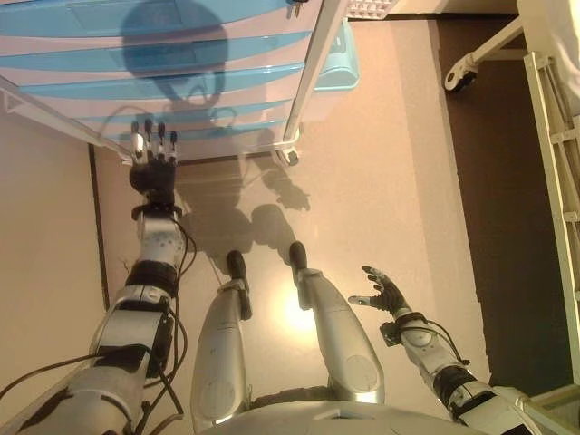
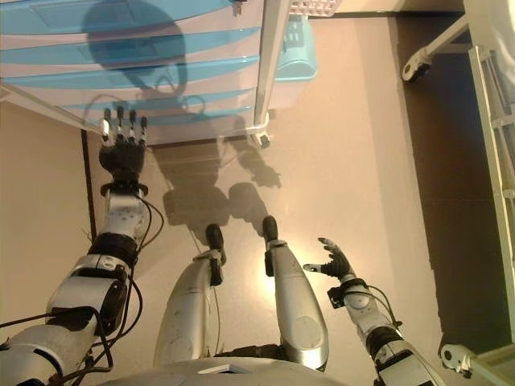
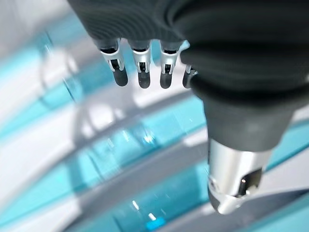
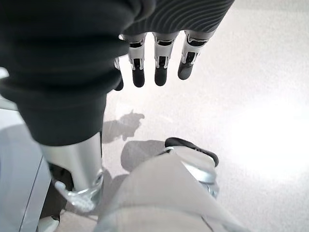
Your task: Open the drawer and pick up the medicine
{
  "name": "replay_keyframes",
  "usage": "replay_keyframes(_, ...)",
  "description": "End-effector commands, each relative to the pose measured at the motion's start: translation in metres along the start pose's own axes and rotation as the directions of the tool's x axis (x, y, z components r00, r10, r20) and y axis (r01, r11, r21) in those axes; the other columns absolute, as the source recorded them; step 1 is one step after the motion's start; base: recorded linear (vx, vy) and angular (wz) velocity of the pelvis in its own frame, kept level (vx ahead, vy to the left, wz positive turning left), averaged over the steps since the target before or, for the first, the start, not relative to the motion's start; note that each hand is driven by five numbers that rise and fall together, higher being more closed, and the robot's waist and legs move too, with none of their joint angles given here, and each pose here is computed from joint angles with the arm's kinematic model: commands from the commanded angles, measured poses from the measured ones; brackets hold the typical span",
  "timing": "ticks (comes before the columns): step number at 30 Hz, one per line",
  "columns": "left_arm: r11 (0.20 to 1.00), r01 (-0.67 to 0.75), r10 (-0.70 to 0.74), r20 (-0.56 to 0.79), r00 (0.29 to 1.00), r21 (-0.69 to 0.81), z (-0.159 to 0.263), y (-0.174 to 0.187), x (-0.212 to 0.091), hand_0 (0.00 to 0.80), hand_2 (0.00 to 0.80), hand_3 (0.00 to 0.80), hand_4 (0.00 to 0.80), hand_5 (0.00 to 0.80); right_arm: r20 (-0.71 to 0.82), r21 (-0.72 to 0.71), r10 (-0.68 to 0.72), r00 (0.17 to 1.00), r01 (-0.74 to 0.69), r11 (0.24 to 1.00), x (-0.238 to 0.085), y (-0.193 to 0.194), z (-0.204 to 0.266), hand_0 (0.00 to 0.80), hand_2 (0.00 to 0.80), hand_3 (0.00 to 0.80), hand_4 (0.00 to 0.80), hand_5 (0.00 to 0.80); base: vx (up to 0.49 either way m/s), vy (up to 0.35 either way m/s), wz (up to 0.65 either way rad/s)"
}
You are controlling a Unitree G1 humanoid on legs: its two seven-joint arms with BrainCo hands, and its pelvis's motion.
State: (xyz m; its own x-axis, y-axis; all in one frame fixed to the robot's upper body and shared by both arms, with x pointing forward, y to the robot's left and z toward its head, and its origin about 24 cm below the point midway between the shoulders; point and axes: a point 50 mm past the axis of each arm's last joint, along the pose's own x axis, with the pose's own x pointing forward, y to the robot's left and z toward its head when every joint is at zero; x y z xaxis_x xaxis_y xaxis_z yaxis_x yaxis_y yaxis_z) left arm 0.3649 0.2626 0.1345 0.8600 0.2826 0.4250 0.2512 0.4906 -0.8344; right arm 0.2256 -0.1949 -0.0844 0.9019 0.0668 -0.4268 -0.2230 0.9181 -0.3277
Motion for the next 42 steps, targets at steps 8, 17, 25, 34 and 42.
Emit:
replay_keyframes(8, 0.959, 0.283, -0.275, 0.256, 0.927, 0.005, 0.072, -0.089, 0.064, 0.000, 0.000, 0.000, 0.000, 0.000, 0.036, -0.030, 0.082, 0.996, -0.081, 0.996, -0.021, 0.021, -0.011, 0.000, 0.000, 0.000, 0.000, 0.000, 0.028, -0.028, -0.06)
replay_keyframes(17, 0.863, 0.499, -0.462, 0.273, 0.844, -0.081, 0.077, -0.131, 0.077, 0.000, 0.000, 0.000, 0.000, 0.000, 0.058, -0.033, 0.106, 0.993, -0.104, 0.994, -0.019, 0.027, -0.006, 0.000, 0.000, 0.000, 0.000, 0.000, 0.000, 0.000, 0.00)
replay_keyframes(25, 0.403, 0.872, -0.893, 0.090, 0.441, -0.276, 0.025, -0.187, 0.047, 0.800, 0.800, 0.800, 0.800, 0.800, 0.052, -0.047, 0.110, 0.993, -0.108, 0.993, -0.018, 0.026, -0.004, 0.000, 0.000, 0.000, 0.000, 0.000, 0.000, 0.000, 0.00)
replay_keyframes(34, 0.198, 0.888, -0.976, 0.003, 0.219, -0.415, -0.024, -0.179, -0.009, 0.800, 0.800, 0.800, 0.800, 0.800, 0.056, -0.106, 0.079, 0.995, -0.073, 0.992, -0.011, 0.013, 0.003, 0.000, 0.000, 0.000, 0.000, 0.000, -0.023, 0.028, 0.01)
replay_keyframes(42, 0.575, 0.672, -0.761, -0.003, 0.649, -0.468, -0.044, -0.041, -0.115, 0.800, 0.800, 0.800, 0.800, 0.800, 0.004, -0.121, 0.011, 1.000, -0.010, 0.993, -0.017, 0.002, -0.008, 0.000, 0.000, 0.000, 0.000, 0.000, -0.032, 0.035, 0.11)
